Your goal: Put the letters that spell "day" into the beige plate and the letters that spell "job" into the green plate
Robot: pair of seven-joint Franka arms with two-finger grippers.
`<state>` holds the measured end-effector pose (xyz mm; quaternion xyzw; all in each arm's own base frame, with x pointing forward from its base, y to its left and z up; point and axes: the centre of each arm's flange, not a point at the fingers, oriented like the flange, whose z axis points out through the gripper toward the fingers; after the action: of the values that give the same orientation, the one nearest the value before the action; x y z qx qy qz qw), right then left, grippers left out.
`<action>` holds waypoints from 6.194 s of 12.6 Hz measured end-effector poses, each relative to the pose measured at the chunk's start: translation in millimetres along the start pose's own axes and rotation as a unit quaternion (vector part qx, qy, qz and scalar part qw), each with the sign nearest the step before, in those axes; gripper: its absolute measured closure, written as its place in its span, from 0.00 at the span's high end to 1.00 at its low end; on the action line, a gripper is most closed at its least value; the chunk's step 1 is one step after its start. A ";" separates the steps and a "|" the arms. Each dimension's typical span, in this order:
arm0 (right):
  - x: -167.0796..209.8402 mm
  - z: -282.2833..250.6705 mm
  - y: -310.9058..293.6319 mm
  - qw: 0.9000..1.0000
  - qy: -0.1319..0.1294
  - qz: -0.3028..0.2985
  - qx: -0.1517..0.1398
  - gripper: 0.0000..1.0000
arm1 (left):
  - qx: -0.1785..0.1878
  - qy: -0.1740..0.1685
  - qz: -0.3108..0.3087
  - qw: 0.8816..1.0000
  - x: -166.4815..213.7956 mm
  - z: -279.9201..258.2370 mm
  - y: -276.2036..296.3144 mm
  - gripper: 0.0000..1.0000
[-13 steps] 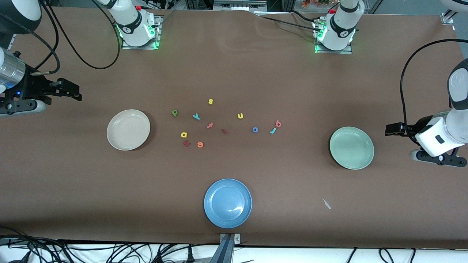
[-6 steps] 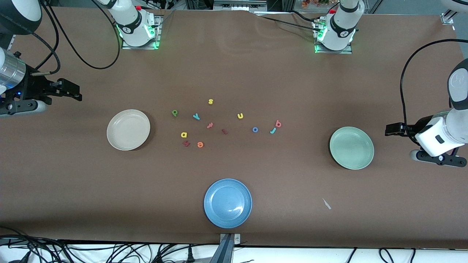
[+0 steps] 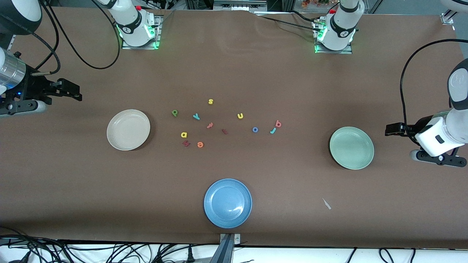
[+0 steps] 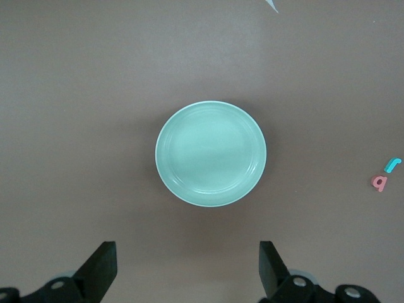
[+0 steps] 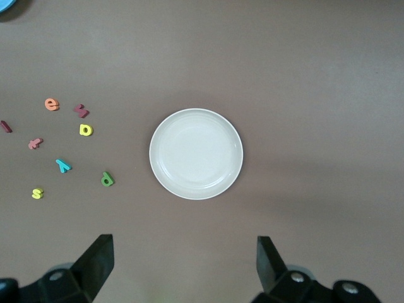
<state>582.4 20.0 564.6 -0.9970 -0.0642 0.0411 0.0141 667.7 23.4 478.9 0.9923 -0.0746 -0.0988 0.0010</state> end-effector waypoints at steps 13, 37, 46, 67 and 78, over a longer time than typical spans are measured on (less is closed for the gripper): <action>0.0 0.1 0.0 1.000 0.000 0.000 0.000 1.00 | 0.001 0.003 0.000 1.000 0.7 -0.6 -0.2 1.00; -0.7 5.2 6.2 1.000 -0.021 0.005 0.002 1.00 | 0.001 0.003 0.000 1.000 0.7 -0.5 -0.2 1.00; -6.7 4.9 4.4 0.999 -0.045 0.004 0.003 1.00 | 0.001 0.003 0.001 1.000 1.0 -0.6 1.6 1.00; 25.6 52.2 -56.9 0.997 -0.059 -0.048 -0.005 1.00 | -0.035 -0.035 -0.133 0.990 29.7 66.1 95.5 0.99; 25.2 51.9 -48.4 0.997 -0.060 -0.041 -0.005 1.00 | -0.073 0.016 -0.241 0.968 -0.7 231.6 296.6 0.91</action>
<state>596.9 72.4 512.5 -0.9893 -0.1059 0.1001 0.0066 577.8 -266.9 256.9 0.9797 0.1740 -0.0856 0.0507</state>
